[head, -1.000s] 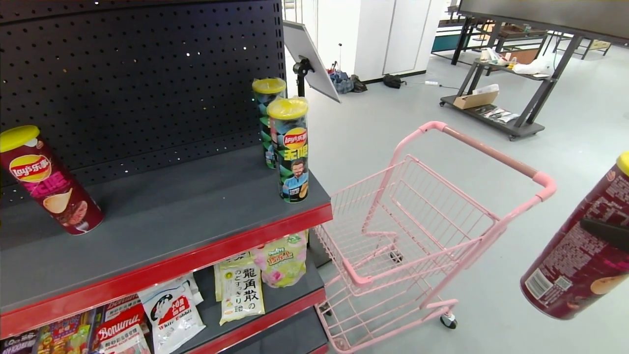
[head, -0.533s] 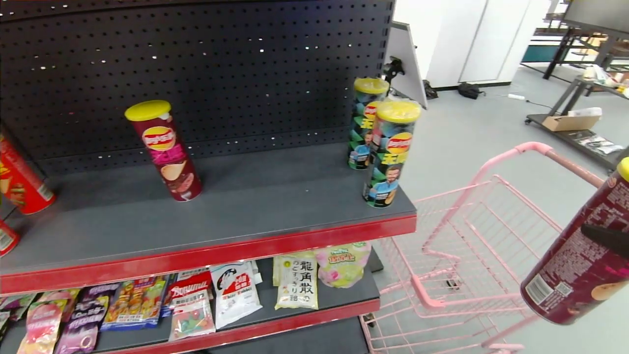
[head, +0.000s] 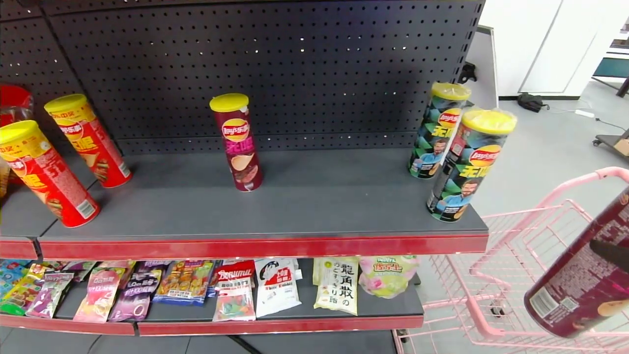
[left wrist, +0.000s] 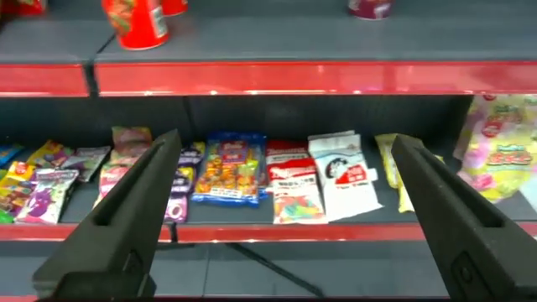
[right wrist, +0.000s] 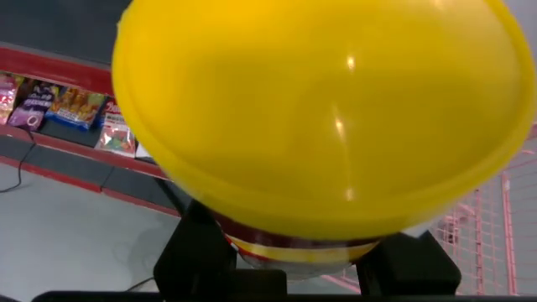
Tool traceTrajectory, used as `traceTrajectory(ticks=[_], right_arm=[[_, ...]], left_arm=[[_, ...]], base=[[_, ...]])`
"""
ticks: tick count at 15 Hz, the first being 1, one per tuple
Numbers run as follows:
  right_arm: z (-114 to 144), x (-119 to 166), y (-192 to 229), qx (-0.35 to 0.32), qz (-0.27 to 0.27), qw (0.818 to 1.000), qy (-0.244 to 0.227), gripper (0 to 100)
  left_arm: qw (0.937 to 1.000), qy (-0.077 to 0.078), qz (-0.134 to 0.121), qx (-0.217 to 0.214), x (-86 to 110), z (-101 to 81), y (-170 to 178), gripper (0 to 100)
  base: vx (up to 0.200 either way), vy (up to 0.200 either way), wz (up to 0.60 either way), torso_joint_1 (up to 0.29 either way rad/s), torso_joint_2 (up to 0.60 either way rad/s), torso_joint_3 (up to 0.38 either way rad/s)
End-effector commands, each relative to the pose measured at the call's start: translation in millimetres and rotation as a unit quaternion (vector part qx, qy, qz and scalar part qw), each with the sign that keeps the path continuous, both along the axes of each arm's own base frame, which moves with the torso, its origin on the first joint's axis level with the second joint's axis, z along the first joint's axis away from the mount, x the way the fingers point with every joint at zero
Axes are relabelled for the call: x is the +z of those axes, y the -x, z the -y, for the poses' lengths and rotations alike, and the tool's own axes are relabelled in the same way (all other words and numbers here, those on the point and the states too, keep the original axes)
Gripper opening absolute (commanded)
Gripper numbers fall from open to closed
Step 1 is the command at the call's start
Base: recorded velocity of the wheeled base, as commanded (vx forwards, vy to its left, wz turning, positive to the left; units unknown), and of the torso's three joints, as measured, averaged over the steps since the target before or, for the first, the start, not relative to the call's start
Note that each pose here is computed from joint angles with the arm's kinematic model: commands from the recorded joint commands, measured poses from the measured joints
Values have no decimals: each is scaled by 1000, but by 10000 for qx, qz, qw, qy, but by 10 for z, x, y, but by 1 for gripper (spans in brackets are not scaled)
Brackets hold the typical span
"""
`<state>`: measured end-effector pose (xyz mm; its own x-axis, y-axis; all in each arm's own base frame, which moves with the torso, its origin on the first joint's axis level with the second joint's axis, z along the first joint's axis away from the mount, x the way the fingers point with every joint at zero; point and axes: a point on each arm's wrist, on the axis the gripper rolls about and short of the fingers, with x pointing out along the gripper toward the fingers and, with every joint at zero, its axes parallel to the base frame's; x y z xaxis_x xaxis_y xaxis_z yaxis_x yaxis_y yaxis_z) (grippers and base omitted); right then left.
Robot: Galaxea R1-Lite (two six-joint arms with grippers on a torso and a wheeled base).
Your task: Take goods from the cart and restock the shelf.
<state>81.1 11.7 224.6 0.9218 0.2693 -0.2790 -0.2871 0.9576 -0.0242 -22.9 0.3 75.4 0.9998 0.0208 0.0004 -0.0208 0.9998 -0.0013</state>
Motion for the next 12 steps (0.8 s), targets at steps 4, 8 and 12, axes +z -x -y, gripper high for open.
traceTrajectory(ticks=[4,8,12], right_arm=[[-6,12,4,73,354,9993,-75,0],[-8,-2,9,111,315,9994,-79,0],[-11,-6,9,133,307,9994,-81,0]], left_arm=[[10000,1,-10,3,-1,0,-1,100],[10000,1,-10,11,-1,-1,-1,100],[10000,1,-10,3,-1,0,-1,100]], base=[[0,200,0,5,5,1],[0,200,0,4,5,0],[0,100,0,1,2,0]])
